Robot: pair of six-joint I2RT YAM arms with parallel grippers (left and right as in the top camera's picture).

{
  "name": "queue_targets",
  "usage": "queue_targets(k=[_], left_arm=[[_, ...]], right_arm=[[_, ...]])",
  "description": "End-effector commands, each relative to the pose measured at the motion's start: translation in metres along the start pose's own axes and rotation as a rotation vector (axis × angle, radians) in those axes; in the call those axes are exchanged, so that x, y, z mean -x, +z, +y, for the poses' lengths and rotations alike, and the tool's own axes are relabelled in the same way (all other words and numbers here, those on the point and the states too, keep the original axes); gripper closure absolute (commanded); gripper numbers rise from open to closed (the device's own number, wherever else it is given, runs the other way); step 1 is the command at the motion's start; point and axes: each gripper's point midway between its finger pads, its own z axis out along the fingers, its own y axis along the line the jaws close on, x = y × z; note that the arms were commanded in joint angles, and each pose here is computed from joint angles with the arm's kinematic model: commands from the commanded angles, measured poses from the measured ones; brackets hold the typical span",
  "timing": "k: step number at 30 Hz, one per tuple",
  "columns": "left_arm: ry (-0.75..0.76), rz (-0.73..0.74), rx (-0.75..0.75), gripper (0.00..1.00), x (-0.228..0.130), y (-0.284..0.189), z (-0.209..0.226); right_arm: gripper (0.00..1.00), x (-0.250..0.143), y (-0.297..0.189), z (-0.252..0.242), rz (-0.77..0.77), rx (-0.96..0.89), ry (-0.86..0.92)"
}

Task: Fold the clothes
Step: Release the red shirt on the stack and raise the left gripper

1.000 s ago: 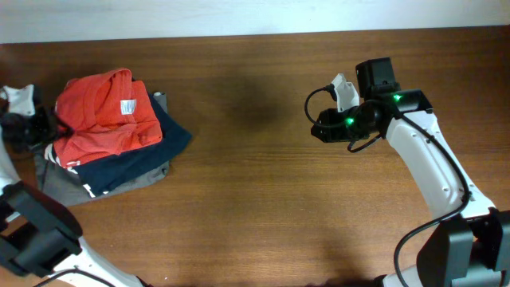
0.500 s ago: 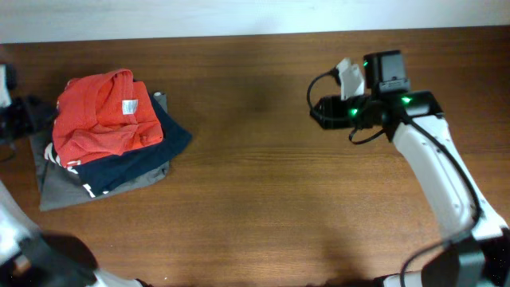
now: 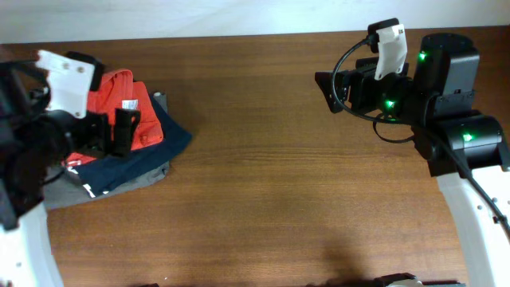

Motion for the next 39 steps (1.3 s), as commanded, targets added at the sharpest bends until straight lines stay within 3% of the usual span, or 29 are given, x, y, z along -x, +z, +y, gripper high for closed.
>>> queue_targets(k=[1,15,22,26,31,39], left_arm=[[-0.015,0.012,-0.002,0.01,0.001,0.008,0.002],[-0.024,0.032,-0.009,0.01,-0.004,0.008,0.001],[-0.024,0.032,-0.009,0.01,-0.004,0.008,0.001],[-0.024,0.032,-0.009,0.01,-0.004,0.008,0.001],[-0.024,0.032,-0.009,0.01,-0.004,0.008,0.001],[-0.024,0.032,-0.009,0.01,-0.004,0.008,0.001]], right_arm=[[0.01,0.0,0.001,-0.003,0.006,-0.01,0.008],[0.01,-0.006,-0.007,-0.007,0.025,-0.029,0.019],[0.01,0.022,-0.109,-0.004,-0.177,-0.141,-0.078],[0.01,0.01,-0.157,-0.018,-0.229,-0.379,-0.13],[0.01,-0.036,-0.183,-0.036,-0.235,-0.554,-0.109],[0.01,-0.142,-0.148,-0.047,-0.256,-0.509,-0.122]])
